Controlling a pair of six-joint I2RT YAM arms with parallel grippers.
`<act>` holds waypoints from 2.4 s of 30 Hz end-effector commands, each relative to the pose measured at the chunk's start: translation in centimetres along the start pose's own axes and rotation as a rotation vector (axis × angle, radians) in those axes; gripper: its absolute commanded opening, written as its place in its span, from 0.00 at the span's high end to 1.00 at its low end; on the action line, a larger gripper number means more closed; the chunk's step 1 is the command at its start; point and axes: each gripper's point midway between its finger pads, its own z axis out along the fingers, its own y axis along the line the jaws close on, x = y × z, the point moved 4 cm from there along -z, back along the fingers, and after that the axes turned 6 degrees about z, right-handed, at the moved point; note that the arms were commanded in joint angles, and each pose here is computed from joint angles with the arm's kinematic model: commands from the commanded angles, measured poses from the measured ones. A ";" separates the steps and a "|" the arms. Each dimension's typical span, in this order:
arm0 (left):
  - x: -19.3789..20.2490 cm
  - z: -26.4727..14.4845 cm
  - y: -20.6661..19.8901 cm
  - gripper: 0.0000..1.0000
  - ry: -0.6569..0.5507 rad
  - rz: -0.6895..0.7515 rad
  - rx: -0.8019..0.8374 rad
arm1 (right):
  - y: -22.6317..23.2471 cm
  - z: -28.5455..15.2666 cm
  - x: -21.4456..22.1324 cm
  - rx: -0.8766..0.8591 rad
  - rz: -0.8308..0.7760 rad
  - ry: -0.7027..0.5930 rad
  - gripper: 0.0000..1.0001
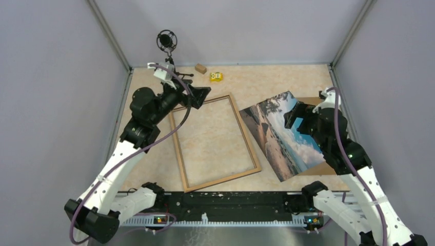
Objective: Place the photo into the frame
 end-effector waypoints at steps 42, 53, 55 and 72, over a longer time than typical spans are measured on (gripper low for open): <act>4.5 2.1 -6.4 0.02 0.217 -0.103 0.248 | -17.0 3.4 13.4 0.884 0.726 0.316 0.01; 4.9 2.1 -6.2 0.02 0.226 -0.111 0.242 | -16.9 5.9 16.3 0.761 0.754 0.364 0.01; 4.9 2.1 -6.3 0.02 0.227 -0.111 0.243 | -16.6 6.7 16.7 0.703 0.760 0.357 0.02; 5.2 2.2 -6.3 0.02 0.237 -0.103 0.254 | -12.7 7.4 16.1 0.609 0.666 0.559 0.01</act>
